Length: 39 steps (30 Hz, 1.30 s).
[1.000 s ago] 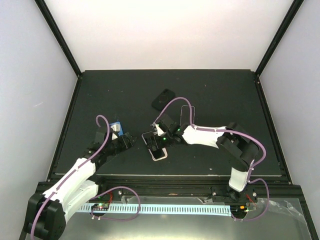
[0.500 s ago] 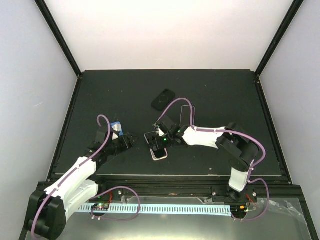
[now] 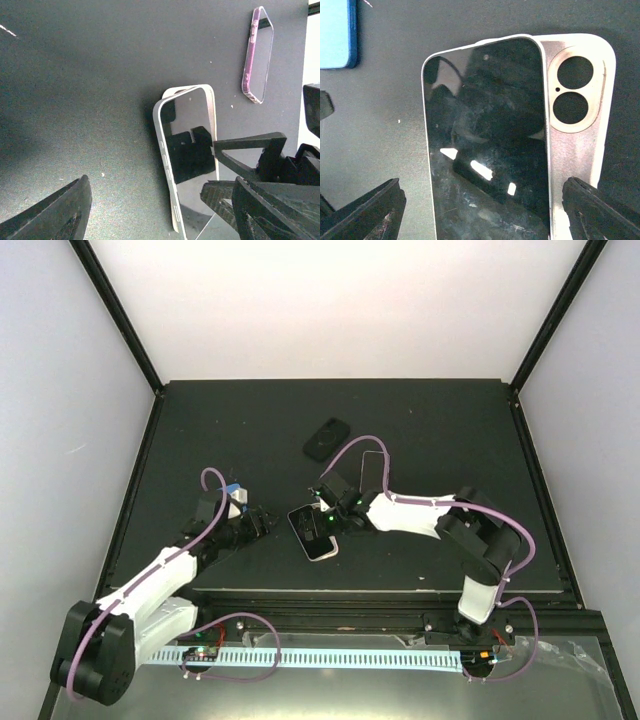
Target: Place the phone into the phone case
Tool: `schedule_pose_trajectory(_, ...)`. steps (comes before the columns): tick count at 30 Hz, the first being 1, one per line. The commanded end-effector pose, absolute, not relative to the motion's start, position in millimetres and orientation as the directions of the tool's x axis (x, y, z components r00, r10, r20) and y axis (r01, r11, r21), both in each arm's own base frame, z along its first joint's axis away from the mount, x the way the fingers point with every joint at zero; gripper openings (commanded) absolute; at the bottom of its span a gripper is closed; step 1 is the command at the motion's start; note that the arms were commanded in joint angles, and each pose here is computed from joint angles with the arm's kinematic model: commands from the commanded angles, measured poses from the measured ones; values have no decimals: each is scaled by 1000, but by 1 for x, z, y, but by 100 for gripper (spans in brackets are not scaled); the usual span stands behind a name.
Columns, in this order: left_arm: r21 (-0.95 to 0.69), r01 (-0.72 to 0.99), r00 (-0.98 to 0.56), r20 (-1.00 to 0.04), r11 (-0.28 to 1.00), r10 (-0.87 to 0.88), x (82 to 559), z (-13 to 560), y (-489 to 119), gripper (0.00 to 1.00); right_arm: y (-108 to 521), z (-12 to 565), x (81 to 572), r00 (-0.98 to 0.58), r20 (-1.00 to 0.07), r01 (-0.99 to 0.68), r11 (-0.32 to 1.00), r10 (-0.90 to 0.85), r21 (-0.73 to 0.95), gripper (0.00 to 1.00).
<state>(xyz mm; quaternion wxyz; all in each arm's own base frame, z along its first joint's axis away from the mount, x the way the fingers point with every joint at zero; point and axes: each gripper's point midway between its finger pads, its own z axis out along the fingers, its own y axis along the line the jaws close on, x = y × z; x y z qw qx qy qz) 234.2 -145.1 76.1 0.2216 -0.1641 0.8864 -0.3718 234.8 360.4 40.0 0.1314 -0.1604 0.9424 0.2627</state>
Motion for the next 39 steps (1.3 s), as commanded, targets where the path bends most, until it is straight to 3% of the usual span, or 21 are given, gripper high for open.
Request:
schedule_pose_trajectory(1, -749, -100, -851, -276, 655, -446, 239, 80, -150, 79, 358, 57, 233, -915, -345, -360, 811, -210, 461, 87)
schedule_pose_trajectory(4, -749, -99, -858, -269, 655, -438, 239, 78, -152, 78, 352, 65, 236, -907, -371, -361, 821, -200, 442, 86)
schedule_pose_trajectory(8, -747, -91, -864, -270, 659, -425, 240, 75, -153, 71, 338, 74, 245, -883, -427, -370, 847, -194, 382, 76)
schedule_pose_trajectory(14, -759, -55, -879, -272, 649, -392, 242, 77, -161, 66, 329, 61, 252, -890, -415, -350, 863, -186, 364, 64)
schedule_pose_trajectory(23, -750, -61, -894, -253, 659, -370, 246, 68, -167, 66, 333, 33, 249, -909, -360, -349, 858, -211, 377, 64)
schedule_pose_trajectory(27, -745, -59, -904, -242, 665, -352, 247, 63, -172, 65, 332, 24, 245, -913, -345, -349, 857, -220, 379, 57)
schedule_pose_trajectory(34, -735, -7, -917, -267, 678, -298, 255, 62, -189, 46, 331, 19, 237, -923, -327, -333, 847, -203, 415, 41)
schedule_pose_trajectory(39, -715, 6, -923, -273, 699, -271, 260, 56, -200, 36, 332, 18, 233, -928, -318, -326, 835, -193, 443, 36)
